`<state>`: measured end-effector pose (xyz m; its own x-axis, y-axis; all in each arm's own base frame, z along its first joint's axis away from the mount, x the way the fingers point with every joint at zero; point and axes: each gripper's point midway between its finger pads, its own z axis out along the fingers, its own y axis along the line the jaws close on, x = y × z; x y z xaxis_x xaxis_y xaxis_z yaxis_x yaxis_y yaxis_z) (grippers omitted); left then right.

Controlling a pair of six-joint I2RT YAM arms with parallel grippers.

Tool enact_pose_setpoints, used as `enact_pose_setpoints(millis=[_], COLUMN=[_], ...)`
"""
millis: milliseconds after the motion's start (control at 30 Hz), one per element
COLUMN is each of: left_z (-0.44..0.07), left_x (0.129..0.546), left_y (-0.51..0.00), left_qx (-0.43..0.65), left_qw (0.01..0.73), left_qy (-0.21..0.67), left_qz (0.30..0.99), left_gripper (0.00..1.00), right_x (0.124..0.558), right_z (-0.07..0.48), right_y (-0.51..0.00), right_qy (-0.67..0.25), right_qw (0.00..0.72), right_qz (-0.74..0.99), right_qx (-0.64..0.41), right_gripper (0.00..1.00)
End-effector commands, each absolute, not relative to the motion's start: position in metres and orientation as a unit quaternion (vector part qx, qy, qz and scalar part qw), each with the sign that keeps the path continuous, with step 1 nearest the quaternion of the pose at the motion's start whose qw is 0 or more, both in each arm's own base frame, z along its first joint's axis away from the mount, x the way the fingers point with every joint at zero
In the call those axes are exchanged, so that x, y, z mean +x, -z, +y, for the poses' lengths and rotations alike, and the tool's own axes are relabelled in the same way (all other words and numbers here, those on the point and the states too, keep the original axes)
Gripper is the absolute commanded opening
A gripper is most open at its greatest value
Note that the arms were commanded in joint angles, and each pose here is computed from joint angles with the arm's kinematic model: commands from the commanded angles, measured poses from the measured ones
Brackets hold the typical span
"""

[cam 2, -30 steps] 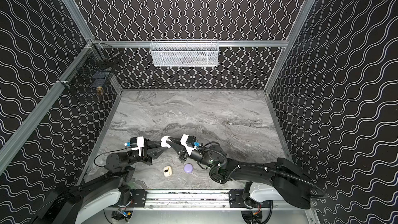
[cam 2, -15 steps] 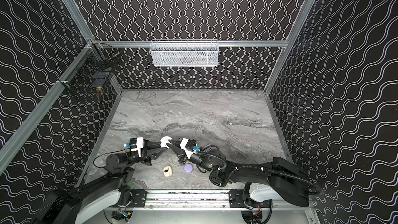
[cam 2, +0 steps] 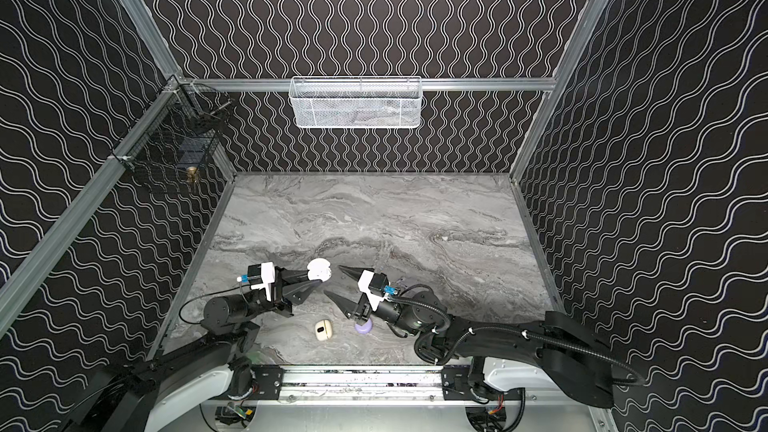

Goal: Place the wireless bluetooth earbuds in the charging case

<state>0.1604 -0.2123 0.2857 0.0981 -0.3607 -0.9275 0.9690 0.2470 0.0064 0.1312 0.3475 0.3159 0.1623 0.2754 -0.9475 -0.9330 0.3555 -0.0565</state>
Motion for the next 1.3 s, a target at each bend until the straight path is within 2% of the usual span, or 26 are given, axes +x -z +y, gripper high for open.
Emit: enact_pose_setpoints(millis=[0,100,300,400,600,1267], left_z=[-0.21,-0.209,-0.207,-0.203,-0.195,-0.192], left_x=[0.158,0.159,0.162,0.17,0.187,0.185], left_y=[-0.294,-0.291,-0.29,-0.284,-0.271,-0.275], left_qx=[0.349,0.345,0.337,0.322,0.304,0.304], left_qw=[0.672,0.674,0.682,0.694,0.705,0.712], left_qy=[0.499,0.496,0.488,0.465,0.411,0.399], left_qz=[0.421,0.425,0.428,0.445,0.492,0.492], left_gripper=[0.0,0.0,0.0,0.0,0.0,0.0], right_x=[0.125,0.128,0.139,0.135,0.163,0.174], right_z=[0.343,0.341,0.356,0.364,0.368,0.391], right_y=[-0.319,-0.323,-0.326,-0.329,-0.313,-0.31], right_qy=[-0.461,-0.473,-0.509,-0.516,-0.458,-0.389], right_qw=[0.671,0.666,0.609,0.581,0.542,0.525], right_qz=[0.465,0.48,0.558,0.595,0.697,0.747], right_qx=[-0.348,-0.321,-0.243,-0.207,-0.106,-0.124], right_gripper=[0.61,0.59,0.47,0.47,0.45,0.44])
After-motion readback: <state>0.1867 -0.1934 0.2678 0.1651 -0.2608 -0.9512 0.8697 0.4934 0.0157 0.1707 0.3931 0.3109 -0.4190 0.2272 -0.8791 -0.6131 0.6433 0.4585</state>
